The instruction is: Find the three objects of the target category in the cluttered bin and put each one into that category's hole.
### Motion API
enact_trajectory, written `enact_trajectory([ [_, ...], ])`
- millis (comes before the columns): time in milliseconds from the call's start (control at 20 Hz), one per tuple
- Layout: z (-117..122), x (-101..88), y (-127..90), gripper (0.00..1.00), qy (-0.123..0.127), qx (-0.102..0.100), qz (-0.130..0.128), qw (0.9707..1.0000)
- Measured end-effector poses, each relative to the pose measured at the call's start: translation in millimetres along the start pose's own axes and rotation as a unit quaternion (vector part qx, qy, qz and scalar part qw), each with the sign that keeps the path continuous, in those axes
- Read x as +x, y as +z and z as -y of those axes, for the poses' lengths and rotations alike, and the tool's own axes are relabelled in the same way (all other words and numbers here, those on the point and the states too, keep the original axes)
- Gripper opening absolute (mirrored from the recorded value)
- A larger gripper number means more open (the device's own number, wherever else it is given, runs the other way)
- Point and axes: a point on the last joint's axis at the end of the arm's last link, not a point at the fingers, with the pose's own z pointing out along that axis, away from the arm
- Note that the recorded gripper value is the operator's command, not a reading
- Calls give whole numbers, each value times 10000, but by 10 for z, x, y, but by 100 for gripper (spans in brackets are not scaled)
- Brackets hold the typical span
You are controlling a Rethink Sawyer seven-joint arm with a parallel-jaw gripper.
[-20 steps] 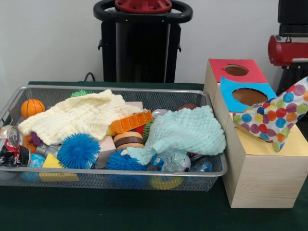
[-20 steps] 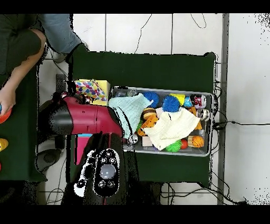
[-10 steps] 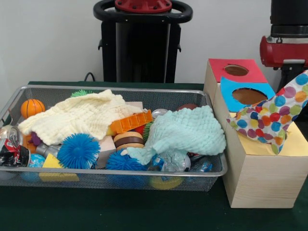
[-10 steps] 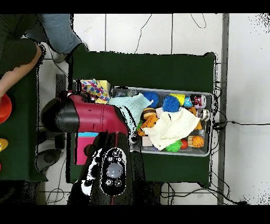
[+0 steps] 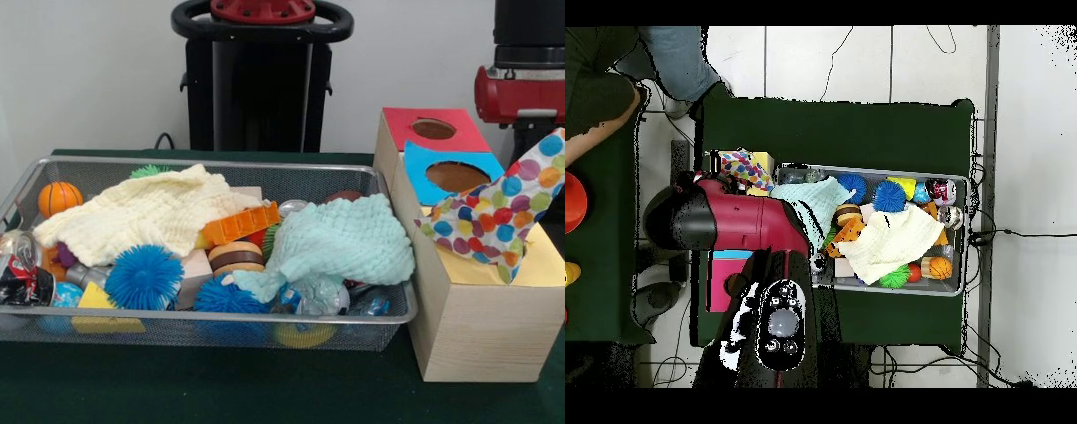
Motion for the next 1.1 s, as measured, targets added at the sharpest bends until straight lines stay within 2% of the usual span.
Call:
enact_trajectory([
  [450,0,0,0,0,0,0,0,10000],
  [500,0,0,0,100,0,0,0,10000],
  [1100,-5,0,-4,100,-1,-1,3,10000],
])
